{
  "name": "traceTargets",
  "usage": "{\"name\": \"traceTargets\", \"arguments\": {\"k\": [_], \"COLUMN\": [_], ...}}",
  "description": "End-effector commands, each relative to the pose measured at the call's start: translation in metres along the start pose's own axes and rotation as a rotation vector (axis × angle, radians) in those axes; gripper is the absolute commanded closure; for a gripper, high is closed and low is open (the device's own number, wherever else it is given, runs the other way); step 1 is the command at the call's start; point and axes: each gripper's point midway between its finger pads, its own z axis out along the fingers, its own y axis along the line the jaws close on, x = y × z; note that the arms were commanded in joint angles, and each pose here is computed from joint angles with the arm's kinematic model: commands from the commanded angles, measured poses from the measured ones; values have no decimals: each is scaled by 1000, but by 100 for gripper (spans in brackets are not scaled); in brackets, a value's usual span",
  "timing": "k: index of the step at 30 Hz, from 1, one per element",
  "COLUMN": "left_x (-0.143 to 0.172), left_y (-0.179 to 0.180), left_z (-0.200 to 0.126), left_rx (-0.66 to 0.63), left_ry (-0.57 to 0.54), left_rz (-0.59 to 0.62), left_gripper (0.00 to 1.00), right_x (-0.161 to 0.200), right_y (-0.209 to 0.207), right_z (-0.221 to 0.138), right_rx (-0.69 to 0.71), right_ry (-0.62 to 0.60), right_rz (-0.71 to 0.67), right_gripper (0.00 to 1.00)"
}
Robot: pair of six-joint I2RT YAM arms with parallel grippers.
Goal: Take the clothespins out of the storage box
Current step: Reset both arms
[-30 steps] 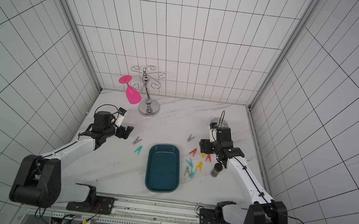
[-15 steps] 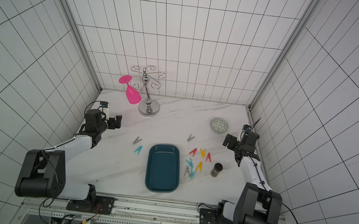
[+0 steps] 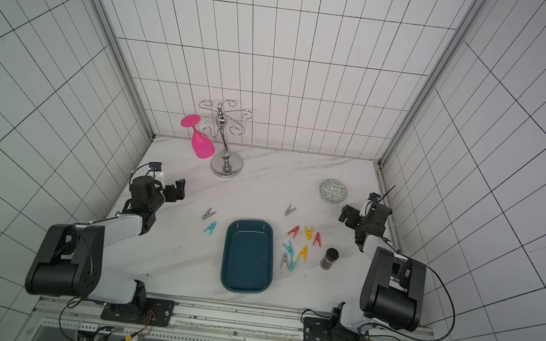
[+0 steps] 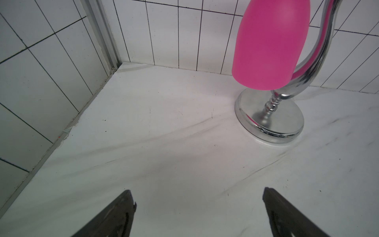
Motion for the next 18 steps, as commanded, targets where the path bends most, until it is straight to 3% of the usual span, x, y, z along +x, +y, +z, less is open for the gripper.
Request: {"name": "traceTargets", "arguments": {"k": [1, 8, 13, 15, 17, 18], "left_x": [-3, 4, 10, 15, 18, 18], "left_y": [-18, -24, -34, -38, -37, -36], "left_z": [2, -10, -34, -38, -36, -34], "left_rx": [63, 57, 129, 152, 145, 141], "left_ry": [-55, -120, -335, -312, -262, -242], "left_rz": [50, 87, 128, 146, 142, 139], "left_gripper": [2, 1, 1, 1, 2, 2], "right_x": [-17, -5, -3, 7, 3, 4], "right_y": [0, 28, 28, 27, 29, 28], "right_z": [-1, -8, -11, -11, -17, -18], "right_rx": [-4, -76, -65, -55, -68, -55], "right_ry": [-109, -202, -229, -236, -324, -300], "right_rz": [-10, -149, -157, -171, -175, -172], "right_gripper": [2, 2, 1, 1, 2, 1]}}
